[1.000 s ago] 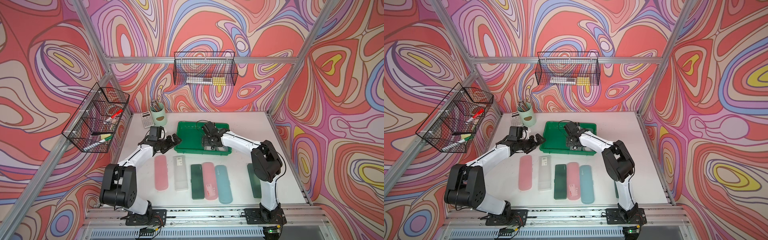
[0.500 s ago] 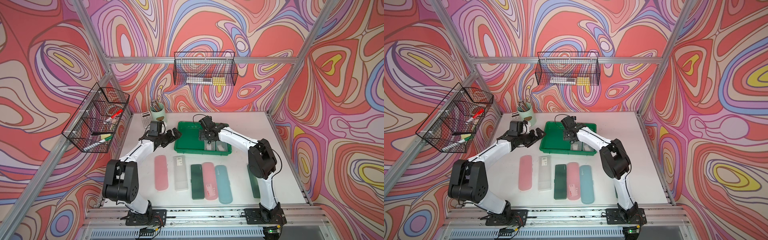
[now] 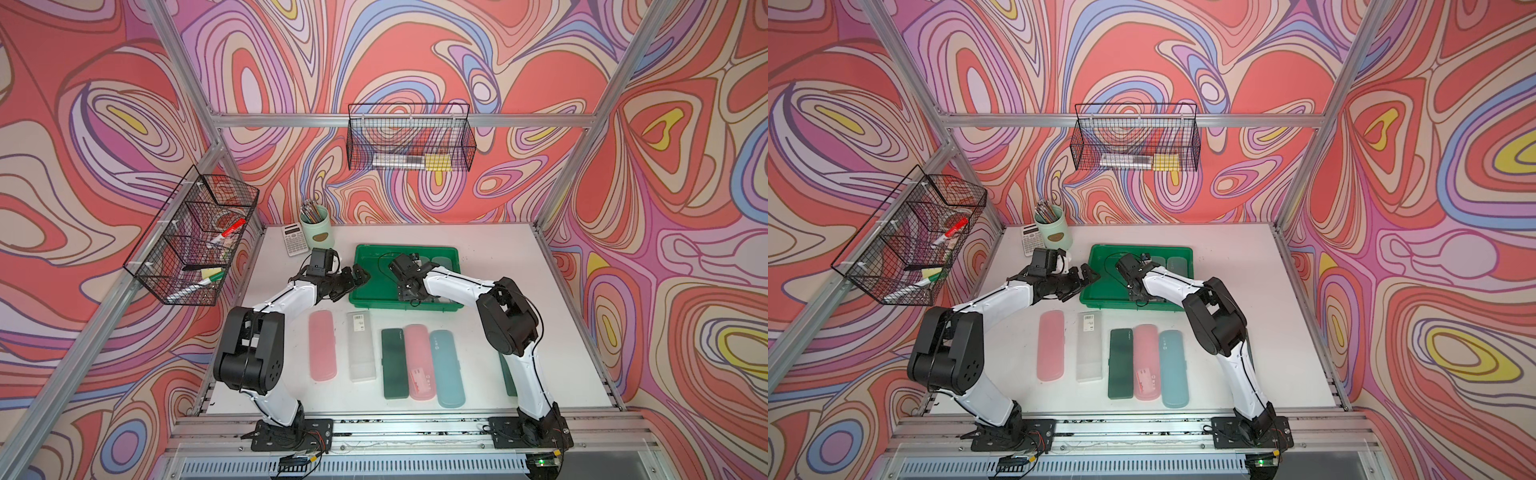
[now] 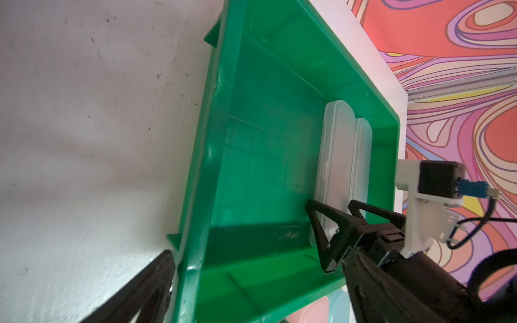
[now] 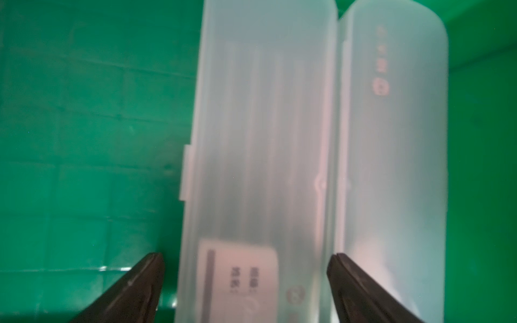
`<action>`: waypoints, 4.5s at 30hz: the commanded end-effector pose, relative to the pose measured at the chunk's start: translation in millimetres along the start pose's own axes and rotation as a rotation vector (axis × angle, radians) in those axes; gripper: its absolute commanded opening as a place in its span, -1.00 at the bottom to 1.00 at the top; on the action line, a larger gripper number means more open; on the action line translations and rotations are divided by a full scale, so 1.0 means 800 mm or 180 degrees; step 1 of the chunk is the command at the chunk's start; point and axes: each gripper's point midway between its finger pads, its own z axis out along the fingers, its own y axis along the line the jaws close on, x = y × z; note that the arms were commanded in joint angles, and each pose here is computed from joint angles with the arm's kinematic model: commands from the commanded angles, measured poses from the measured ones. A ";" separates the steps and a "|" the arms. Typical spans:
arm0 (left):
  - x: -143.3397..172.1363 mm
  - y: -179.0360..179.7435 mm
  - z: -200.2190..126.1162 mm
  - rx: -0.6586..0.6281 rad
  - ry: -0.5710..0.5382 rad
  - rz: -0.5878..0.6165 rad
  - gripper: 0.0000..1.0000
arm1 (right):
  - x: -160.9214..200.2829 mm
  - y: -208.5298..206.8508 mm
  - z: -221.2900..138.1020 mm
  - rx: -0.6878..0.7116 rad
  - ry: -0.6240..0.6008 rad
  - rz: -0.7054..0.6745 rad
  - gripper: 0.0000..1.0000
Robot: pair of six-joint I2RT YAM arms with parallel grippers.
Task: Put the pencil case into the storage box
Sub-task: Place the pencil case at the storage box, then pick up the pencil case from the center of the board.
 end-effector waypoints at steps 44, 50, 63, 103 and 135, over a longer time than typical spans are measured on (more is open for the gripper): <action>0.016 -0.074 -0.065 -0.0043 -0.0619 0.0319 0.99 | 0.203 -0.286 -0.130 0.0226 0.0146 0.2326 0.96; 0.038 -0.110 -0.052 0.0106 -0.0610 0.0436 0.99 | 0.224 -0.282 -0.113 0.0072 0.0241 0.2435 0.96; 0.067 -0.165 -0.029 0.0062 -0.0833 0.0372 0.98 | 0.225 -0.227 -0.088 -0.0753 0.0264 0.2360 0.96; 0.190 -0.190 -0.090 0.0387 -0.0074 0.1684 0.99 | 0.269 -0.328 -0.117 0.0600 0.0131 0.2966 0.96; 0.194 -0.153 -0.085 0.0154 -0.0104 0.1608 0.99 | 0.273 -0.209 -0.121 0.0080 0.0617 0.2030 0.96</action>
